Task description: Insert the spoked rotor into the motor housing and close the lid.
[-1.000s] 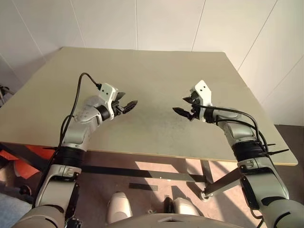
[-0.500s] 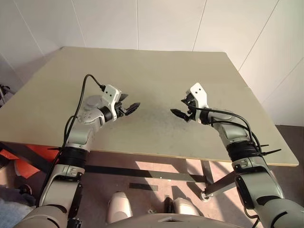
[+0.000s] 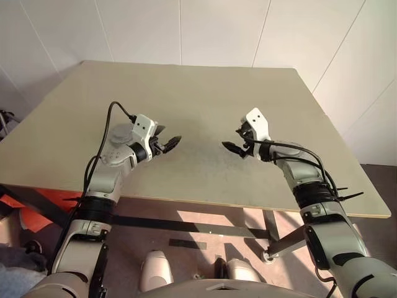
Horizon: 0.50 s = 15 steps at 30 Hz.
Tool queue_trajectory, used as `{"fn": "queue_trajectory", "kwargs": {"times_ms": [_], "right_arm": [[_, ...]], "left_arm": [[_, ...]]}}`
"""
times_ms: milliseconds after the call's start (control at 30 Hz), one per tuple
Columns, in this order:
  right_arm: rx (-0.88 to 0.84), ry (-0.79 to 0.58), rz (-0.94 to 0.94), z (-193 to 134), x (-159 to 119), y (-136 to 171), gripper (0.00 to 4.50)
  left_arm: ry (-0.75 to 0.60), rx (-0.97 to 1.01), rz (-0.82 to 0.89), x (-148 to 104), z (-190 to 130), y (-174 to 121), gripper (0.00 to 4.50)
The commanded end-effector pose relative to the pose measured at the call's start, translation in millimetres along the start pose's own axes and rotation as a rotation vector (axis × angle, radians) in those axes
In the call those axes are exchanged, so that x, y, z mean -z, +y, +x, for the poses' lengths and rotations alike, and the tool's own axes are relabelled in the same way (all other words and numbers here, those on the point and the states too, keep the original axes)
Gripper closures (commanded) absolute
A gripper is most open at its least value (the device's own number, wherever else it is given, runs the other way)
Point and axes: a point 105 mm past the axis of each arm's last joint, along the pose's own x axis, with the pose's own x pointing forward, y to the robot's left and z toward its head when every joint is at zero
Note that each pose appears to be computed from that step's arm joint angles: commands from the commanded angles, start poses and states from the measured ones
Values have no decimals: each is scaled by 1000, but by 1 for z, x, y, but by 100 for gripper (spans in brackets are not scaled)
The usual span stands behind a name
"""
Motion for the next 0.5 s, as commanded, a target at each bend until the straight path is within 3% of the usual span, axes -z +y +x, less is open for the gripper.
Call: {"fn": "queue_trajectory", "kwargs": {"times_ms": [33,500], "right_arm": [[18,-54,-51,-1,-19,-5,53],[35,-64,-54,1,-23,-10,53]], "left_arm": [[-53,-15,27,-15,0,3,48],[-76,-10,14,-22,2,0,48]]}}
